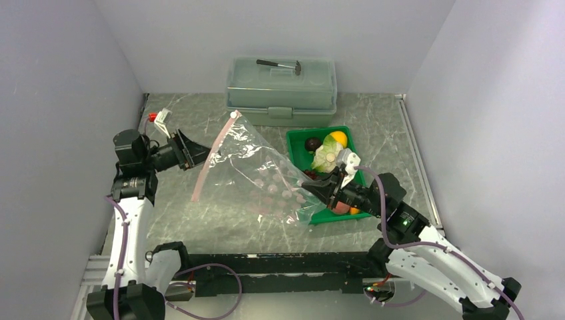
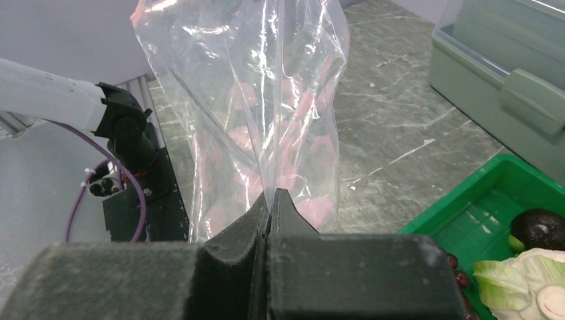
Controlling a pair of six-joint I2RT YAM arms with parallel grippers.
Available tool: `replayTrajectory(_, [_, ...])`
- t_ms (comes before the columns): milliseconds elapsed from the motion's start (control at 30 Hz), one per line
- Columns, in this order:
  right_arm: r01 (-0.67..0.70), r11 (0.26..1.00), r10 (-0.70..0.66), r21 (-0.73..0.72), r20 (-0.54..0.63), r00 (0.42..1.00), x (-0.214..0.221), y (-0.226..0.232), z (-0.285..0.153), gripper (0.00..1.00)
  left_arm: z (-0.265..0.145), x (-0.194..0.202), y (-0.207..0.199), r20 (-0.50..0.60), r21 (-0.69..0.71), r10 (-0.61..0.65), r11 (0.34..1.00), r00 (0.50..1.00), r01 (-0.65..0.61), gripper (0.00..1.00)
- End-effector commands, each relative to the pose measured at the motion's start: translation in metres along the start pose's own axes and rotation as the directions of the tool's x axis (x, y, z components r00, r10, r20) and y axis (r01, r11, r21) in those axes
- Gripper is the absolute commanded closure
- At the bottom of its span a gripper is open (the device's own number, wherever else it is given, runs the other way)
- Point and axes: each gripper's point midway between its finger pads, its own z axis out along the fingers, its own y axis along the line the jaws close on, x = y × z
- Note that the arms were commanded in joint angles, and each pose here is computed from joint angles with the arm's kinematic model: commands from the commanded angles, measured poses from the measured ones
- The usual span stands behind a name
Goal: Place the food in the zip-top bag and seal the zipper
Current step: Open the zipper of the food storage bag at the center of the board.
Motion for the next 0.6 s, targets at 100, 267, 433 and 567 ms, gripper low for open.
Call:
replayTrajectory(100, [0.019,1.000,-0.018,-0.011,0.097,0.995,-0.039,0.006,-0.004,1.00,-0.003,0.006,-0.016,-0.023,0.050,0.079,0.996,0.997,-0.077,0.38])
replayTrajectory(267, [0.023,1.000,-0.022,-0.016,0.100,0.995,-0.041,0.007,-0.005,1.00,-0.001,0.009,-0.019,-0.040,0.068,0.090,0.994,0.995,-0.087,0.46])
replayTrajectory(433, [0.021,0.999,-0.018,-0.026,0.112,0.994,-0.045,0.009,-0.004,1.00,0.001,0.015,-0.021,-0.066,0.083,0.094,0.993,0.993,-0.089,0.49])
replayTrajectory(567, [0.016,0.999,-0.012,-0.032,0.108,0.994,-0.044,0.010,-0.002,1.00,0.003,0.020,-0.021,-0.083,0.084,0.101,0.992,0.991,-0.094,0.51])
